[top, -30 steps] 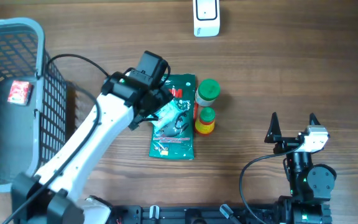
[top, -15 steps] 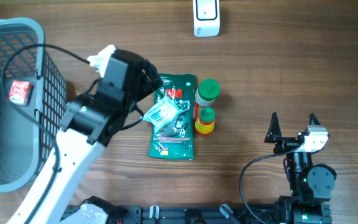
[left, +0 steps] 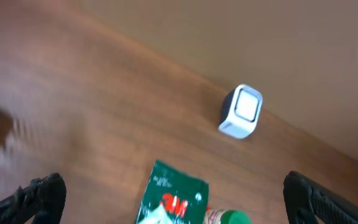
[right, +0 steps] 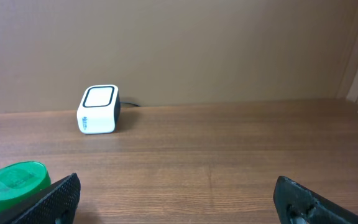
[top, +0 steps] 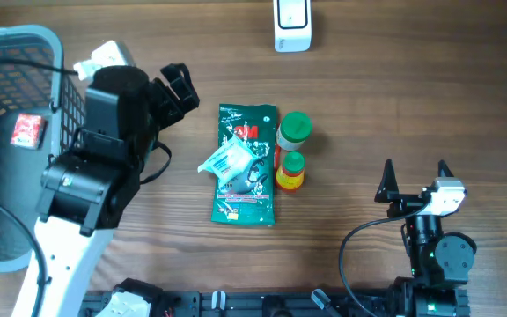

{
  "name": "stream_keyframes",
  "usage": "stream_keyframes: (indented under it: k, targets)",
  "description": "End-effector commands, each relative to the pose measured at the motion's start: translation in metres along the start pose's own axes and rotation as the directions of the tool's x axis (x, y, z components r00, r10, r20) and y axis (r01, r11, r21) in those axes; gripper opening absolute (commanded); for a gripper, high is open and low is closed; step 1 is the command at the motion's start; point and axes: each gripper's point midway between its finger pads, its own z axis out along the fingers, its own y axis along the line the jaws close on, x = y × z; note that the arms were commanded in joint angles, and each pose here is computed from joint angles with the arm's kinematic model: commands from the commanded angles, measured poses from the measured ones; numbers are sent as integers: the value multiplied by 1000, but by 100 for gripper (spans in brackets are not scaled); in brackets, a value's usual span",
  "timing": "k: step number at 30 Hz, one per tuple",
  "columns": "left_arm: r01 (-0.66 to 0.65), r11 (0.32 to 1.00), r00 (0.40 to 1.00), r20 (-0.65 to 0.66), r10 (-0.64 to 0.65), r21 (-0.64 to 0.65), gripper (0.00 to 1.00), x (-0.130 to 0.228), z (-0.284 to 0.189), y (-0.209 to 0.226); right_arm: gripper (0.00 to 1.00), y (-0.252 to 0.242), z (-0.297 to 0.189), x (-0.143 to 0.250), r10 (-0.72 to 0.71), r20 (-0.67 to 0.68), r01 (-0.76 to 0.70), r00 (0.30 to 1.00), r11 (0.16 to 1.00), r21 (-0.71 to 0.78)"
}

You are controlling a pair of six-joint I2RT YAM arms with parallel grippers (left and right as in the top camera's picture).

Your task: Scan the item barcode

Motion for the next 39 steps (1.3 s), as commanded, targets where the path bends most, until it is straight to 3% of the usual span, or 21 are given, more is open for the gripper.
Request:
stream_keyframes:
  k: [1, 10, 16, 21, 23, 30, 34, 39]
  targets:
    - [-72, 997, 988, 138, 74, -22, 100, -44, -27, -1, 100, 0, 0, -1, -9, 6, 9, 1000, 1000, 4]
    - [38, 988, 941, 338, 15, -150, 100, -114, -63, 38, 100, 0, 0, -1, -9, 6, 9, 1000, 1000, 4]
    - [300, 896, 897, 418, -147, -328, 100, -132, -68, 127, 100, 0, 0, -1, -9, 6, 9, 1000, 1000, 4]
    - [590, 681, 798, 444, -408, -433, 100, -107, -63, 210, 100, 0, 0, -1, -9, 6, 9, 1000, 1000, 4]
    - [639, 618, 768, 429, -475, -459, 100, -97, -55, 231, 100, 0, 0, -1, -9, 6, 9, 1000, 1000, 4]
    - [686, 443, 688, 317, -653, -578, 100, -59, -4, 310, 100, 0, 0, -1, -9, 6, 9, 1000, 1000, 4]
    - [668, 336, 644, 289, -708, -664, 91, -32, 22, 355, 100, 0, 0, -1, -9, 6, 9, 1000, 1000, 4]
    - [603, 297, 630, 214, -746, -741, 82, 1, 59, 392, 100, 0, 0, -1, -9, 6, 9, 1000, 1000, 4]
